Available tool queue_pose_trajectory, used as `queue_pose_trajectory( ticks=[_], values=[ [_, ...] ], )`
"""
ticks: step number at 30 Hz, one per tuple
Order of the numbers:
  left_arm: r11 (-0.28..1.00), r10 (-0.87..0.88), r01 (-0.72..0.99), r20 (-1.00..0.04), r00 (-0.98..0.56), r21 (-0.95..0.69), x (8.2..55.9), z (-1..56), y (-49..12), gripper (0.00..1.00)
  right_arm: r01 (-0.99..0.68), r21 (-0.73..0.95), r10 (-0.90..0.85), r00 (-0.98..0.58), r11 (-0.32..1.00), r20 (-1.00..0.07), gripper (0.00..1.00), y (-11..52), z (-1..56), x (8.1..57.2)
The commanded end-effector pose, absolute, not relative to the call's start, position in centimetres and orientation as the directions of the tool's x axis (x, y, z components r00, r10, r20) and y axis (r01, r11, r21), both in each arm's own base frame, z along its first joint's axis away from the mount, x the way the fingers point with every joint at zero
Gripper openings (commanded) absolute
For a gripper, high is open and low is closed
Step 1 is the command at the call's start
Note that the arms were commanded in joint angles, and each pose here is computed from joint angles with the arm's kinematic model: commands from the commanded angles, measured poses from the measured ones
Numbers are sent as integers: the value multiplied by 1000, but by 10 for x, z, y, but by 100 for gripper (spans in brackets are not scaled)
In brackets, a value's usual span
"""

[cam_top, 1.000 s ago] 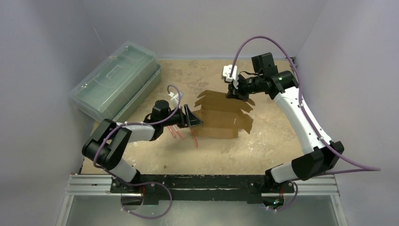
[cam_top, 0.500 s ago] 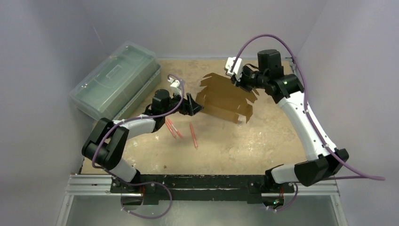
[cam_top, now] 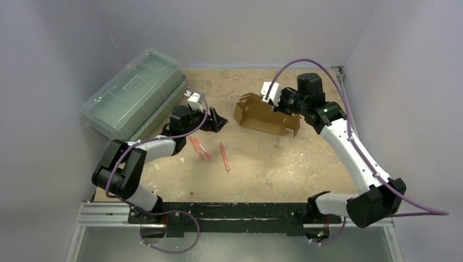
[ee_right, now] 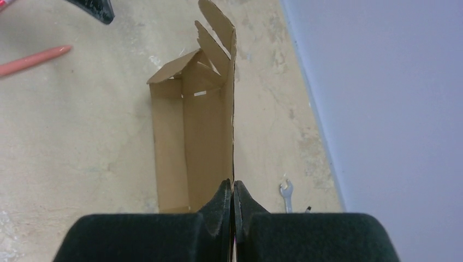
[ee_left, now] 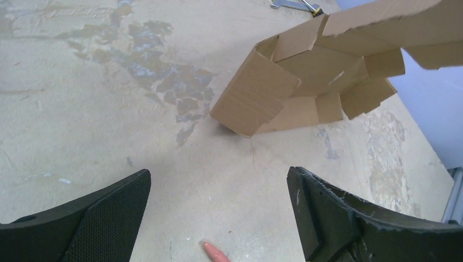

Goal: Fold the paper box
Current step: Fold the paper box at the center of the board.

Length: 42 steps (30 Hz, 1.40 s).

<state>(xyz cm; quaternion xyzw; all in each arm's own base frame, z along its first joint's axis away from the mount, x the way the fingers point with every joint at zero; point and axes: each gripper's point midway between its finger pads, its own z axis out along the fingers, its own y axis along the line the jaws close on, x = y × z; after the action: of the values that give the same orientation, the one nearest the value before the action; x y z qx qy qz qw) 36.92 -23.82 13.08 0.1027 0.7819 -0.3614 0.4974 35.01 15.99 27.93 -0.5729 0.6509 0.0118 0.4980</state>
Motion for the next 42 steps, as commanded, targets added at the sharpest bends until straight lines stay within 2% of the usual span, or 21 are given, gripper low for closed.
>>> queue_pose_trajectory(
  ticks=[1,8,13,19,24,28,35,42],
  values=[
    [746,-275,491,-879,-389,-450,379,154,-224,98,-715,-603,-719,205,353,-664,0,160,290,349],
    [680,-261,549,-860,-439,-486,369,144,-236,95,-788,-558,-713,232,261,-662,0,166,265,322],
    [572,-268,632,-848,-458,-522,356,145,-254,91,-829,-518,-705,238,211,-668,0,170,251,304],
    [518,-282,619,-801,-528,-590,338,132,-261,90,-856,-483,-699,231,184,-676,0,171,239,287],
    [550,-276,567,-774,-569,-613,316,114,-262,92,-885,-442,-686,229,148,-690,0,177,229,272],
    [616,-235,559,-806,-543,-555,307,106,-262,95,-906,-405,-677,220,125,-702,0,182,225,262],
    [676,-248,503,-809,-533,-539,316,102,-255,91,-931,-349,-672,192,106,-715,0,190,215,249],
    [664,-257,528,-825,-503,-529,318,113,-260,89,-954,-271,-657,123,129,-744,0,197,221,250]
  ],
)
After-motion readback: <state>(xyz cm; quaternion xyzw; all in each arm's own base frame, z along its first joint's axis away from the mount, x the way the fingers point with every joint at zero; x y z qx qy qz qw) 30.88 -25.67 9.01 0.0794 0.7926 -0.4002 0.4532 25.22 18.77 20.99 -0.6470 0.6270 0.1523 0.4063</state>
